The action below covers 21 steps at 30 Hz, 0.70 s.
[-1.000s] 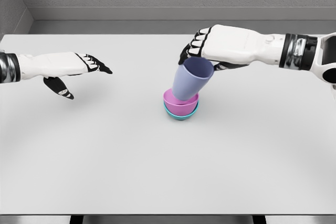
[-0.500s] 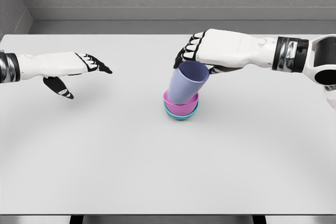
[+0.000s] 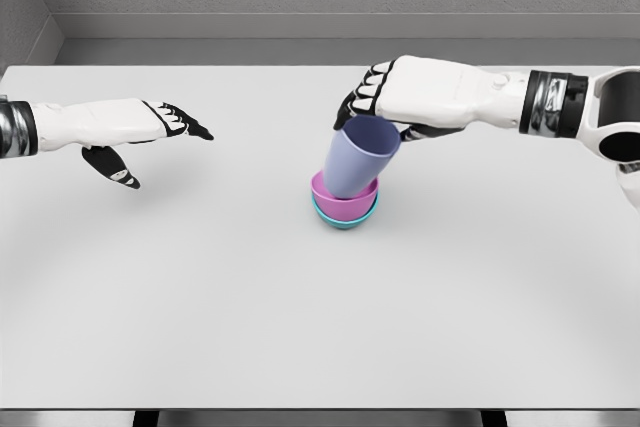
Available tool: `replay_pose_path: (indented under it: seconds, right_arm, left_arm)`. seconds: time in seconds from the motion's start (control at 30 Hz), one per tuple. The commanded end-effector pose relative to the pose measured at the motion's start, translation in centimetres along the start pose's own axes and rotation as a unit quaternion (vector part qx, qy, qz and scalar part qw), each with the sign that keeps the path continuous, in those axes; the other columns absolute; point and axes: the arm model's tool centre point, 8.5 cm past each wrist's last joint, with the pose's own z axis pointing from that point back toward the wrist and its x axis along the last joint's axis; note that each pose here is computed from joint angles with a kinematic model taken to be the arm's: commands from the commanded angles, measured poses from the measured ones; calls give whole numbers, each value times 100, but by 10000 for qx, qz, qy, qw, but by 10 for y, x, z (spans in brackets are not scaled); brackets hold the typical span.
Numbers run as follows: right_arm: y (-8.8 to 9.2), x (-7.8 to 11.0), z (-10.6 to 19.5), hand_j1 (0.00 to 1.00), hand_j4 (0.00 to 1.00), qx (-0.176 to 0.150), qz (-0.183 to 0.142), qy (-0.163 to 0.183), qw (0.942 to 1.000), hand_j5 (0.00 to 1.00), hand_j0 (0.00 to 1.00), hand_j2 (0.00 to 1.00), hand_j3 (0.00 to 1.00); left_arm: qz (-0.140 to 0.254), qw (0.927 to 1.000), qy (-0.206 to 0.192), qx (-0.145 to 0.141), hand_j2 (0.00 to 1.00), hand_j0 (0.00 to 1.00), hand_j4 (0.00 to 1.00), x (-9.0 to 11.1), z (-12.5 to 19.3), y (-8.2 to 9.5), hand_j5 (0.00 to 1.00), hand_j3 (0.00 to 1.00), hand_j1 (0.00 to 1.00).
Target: Stacking bowl and cup with both arms
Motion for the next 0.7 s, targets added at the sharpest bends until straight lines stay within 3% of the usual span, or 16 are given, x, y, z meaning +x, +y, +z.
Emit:
replay_pose_path:
  seconds: [0.0, 0.67]
  right_arm:
    - [1, 0, -1, 67, 67, 0, -43, -14, 10000, 67, 67, 67, 67]
    - [9, 1, -8, 69, 69, 74, -104, -42, 9999, 69, 69, 69, 69]
  left_arm:
    - [26, 10000, 2, 21, 100, 100, 100, 0, 1, 1, 100, 100, 100]
    - [31, 10000, -1, 25, 100, 100, 100, 0, 1, 1, 100, 100, 100]
